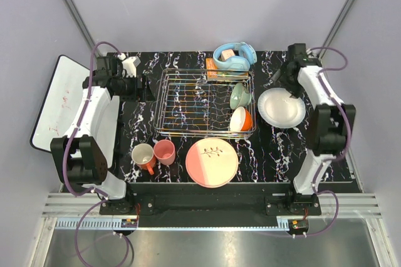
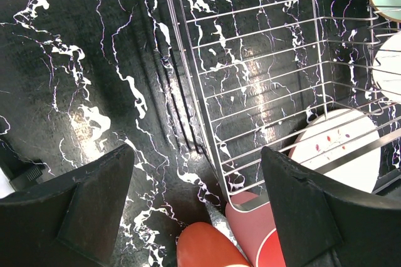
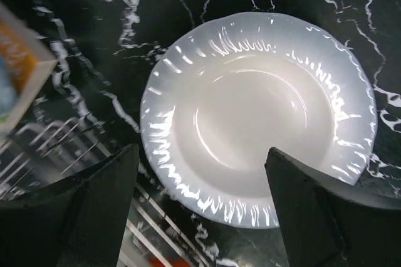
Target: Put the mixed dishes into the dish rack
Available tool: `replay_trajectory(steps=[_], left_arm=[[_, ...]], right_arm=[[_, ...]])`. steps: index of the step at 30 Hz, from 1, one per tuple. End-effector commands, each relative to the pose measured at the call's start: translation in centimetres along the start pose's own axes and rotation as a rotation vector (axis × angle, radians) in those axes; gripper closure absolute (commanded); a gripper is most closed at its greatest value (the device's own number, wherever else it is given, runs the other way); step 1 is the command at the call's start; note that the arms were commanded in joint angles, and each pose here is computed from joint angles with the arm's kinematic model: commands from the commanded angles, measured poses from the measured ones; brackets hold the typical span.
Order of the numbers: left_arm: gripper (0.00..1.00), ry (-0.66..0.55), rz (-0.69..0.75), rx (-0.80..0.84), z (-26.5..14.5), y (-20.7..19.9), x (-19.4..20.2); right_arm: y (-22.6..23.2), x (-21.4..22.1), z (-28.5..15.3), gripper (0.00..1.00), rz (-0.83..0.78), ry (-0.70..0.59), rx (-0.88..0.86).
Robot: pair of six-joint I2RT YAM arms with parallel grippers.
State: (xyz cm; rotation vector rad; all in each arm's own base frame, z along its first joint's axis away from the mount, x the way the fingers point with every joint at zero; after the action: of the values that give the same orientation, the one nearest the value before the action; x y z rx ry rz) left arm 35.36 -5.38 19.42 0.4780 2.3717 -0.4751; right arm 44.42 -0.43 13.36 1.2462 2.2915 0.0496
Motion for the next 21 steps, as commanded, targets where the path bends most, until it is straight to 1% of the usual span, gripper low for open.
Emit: replay_trajectory(steps=[1,2,3,4,5,7,8,11,14,16,19,21], left_arm=[[0.14,-0.047,0.035,-0.022,-0.6,0.5,-1.7],[0.14,-0.048,0.040,-0.026,-0.6,0.5,-1.7],[0.14,-0.045,0.040,-0.024,-0.6,0.5,-1.6],[0.14,-0.042,0.040,-0.024,-0.6,0.5,-1.5],[0.14,-0.042,0.043,-0.025,-0.5,0.5,-1.5],[0.14,-0.039,0.041,-0.022,-0.4,0.6,-1.5],[0.14,-0.036,0.036,-0.021,-0.3,0.6,-1.4],[0.14,-0.035,0.031,-0.007,-0.1,0.5,-1.4],[0.14,-0.033,0.026,-0.004,0.1,0.6,-1.5],[0.14,-0.037,0.030,-0.003,0.0,0.6,-1.6],[0.14,-0.036,0.031,-0.003,0.1,0.6,-1.5],[0.14,-0.037,0.029,0.001,0.1,0.5,-1.6]], right_arm=[[-2.3,-2.6,-6.6,0.10,0.048,-0.074,-0.106],[-3.4,-2.2,-6.4,0.09,0.070,-0.064,-0.091],[-5.9,-1.6,-5.4,0.09,0.097,-0.039,-0.037],[-6.9,-1.3,-5.6,0.09,0.118,-0.031,-0.035],[-8.8,-0.1,-4.7,0.08,0.127,-0.002,0.009],[-10.5,-0.4,-4.7,0.07,0.179,0.007,-0.007],[-11.7,0.2,-4.2,0.07,0.192,0.027,0.008],[-13.0,0.2,-3.8,0.04,0.223,0.049,-0.005],[-13.3,0.5,-3.4,0.03,0.235,0.073,-0.020],[-12.7,0.8,-3.1,0.02,0.239,0.107,-0.059],[-12.3,1.5,-1.8,0.02,0.256,0.156,-0.082],[-12.7,2.1,-0.6,0.02,0.272,0.188,-0.061]])
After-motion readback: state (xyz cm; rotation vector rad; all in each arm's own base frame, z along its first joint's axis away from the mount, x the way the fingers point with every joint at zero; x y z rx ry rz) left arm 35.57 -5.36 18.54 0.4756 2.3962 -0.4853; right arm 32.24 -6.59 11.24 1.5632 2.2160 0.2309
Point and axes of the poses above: each gripper's point midway between its finger pads, its own z axis out along the fingers, its own y axis along the line the jaws close on, x = y × z, the point moved 2 cm from there along -z, back along the fingers, and after that the axes turned 13 degrees about z, right-handed, at the moved point
